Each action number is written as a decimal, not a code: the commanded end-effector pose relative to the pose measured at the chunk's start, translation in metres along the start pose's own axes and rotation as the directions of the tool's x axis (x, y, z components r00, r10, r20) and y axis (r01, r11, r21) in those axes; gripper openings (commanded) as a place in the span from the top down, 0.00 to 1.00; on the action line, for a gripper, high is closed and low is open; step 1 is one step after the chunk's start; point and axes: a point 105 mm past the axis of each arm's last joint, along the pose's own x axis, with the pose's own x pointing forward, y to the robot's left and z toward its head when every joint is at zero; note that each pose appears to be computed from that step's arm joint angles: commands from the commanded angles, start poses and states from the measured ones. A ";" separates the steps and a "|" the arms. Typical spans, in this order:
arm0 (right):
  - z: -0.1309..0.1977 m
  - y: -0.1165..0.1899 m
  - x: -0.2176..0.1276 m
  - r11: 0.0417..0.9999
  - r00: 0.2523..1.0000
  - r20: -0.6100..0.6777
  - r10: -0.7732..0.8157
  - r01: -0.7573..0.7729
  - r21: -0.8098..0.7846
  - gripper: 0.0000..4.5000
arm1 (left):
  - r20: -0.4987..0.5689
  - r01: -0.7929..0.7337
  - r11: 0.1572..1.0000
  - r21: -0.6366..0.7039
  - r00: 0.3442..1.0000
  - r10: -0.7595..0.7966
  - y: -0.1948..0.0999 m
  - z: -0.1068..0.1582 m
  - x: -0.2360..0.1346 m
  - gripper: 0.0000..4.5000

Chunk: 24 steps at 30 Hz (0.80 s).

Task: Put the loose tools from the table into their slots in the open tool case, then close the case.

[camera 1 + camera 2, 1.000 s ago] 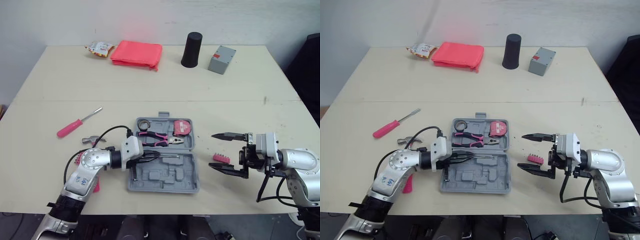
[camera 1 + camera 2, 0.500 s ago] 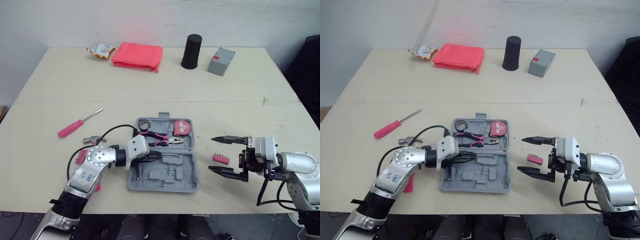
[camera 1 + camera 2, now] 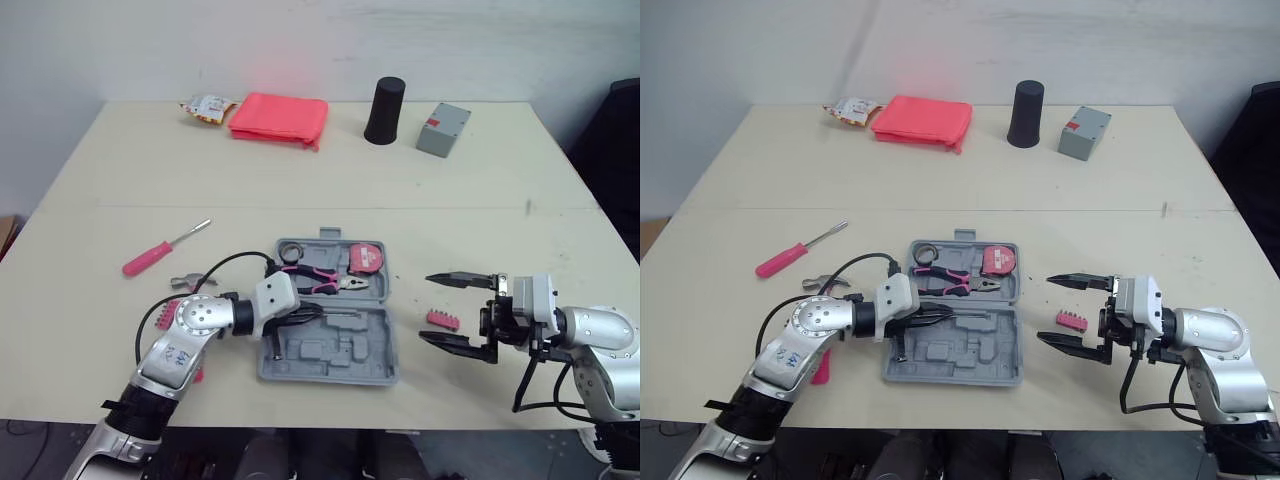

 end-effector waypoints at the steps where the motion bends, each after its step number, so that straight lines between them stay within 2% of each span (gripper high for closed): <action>1: 0.007 -0.014 -0.026 0.995 0.997 -0.021 -0.073 0.071 -0.064 0.00 | 0.150 -0.090 0.993 0.081 0.986 0.078 0.016 0.040 -0.039 0.98; 2: 0.005 -0.018 -0.033 0.993 0.995 -0.034 -0.095 0.093 -0.073 0.00 | 0.163 -0.110 0.992 0.057 0.982 0.100 0.018 0.045 -0.054 0.98; 3: 0.003 -0.020 -0.039 0.991 0.993 -0.051 -0.109 0.104 -0.080 0.00 | 0.157 -0.125 0.991 0.044 0.981 0.116 0.018 0.046 -0.066 0.93; 6: 0.000 -0.025 -0.051 0.985 0.986 -0.079 -0.146 0.138 -0.103 0.00 | 0.116 -0.177 0.984 0.016 0.978 0.174 0.015 0.042 -0.094 0.75; 7: -0.001 -0.027 -0.054 0.983 0.984 -0.080 -0.159 0.150 -0.109 0.00 | 0.110 -0.190 0.982 0.002 0.976 0.188 0.015 0.041 -0.099 0.63; 9: -0.012 -0.037 -0.082 0.961 0.956 -0.135 -0.259 0.242 -0.131 0.00 | -0.004 -0.461 0.885 -0.069 0.887 0.462 0.026 0.013 -0.171 0.46; 10: -0.019 -0.041 -0.097 0.948 0.937 -0.168 -0.308 0.287 -0.137 0.00 | -0.068 -0.592 0.802 -0.074 0.806 0.589 0.028 0.001 -0.211 0.37; 11: -0.024 -0.042 -0.106 0.939 0.923 -0.187 -0.336 0.314 -0.142 0.00 | -0.108 -0.667 0.742 -0.069 0.744 0.659 0.026 -0.005 -0.237 0.26; 14: -0.039 -0.045 -0.139 0.907 0.870 -0.258 -0.420 0.394 -0.147 0.00 | -0.222 -0.819 0.570 -0.067 0.569 0.792 0.007 -0.020 -0.308 0.04; 15: -0.042 -0.045 -0.146 0.901 0.858 -0.274 -0.433 0.409 -0.145 0.00 | -0.248 -0.844 0.532 -0.066 0.530 0.811 0.002 -0.022 -0.323 0.04; 17: -0.048 -0.045 -0.161 0.885 0.828 -0.313 -0.465 0.444 -0.140 0.00 | -0.315 -0.915 0.400 -0.049 0.394 0.863 -0.011 -0.032 -0.367 0.04; 19: -0.054 -0.044 -0.172 0.873 0.805 -0.343 -0.485 0.467 -0.140 0.00 | -0.350 -0.954 0.297 -0.027 0.287 0.891 -0.022 -0.037 -0.400 0.04; 20: -0.056 -0.043 -0.176 0.869 0.796 -0.355 -0.491 0.474 -0.138 0.00 | -0.364 -0.965 0.263 -0.015 0.250 0.897 -0.026 -0.039 -0.410 0.04; 24: -0.060 -0.042 -0.181 0.867 0.785 -0.374 -0.493 0.477 -0.143 0.00 | -0.382 -0.971 0.237 0.017 0.213 0.900 -0.030 -0.042 -0.420 0.04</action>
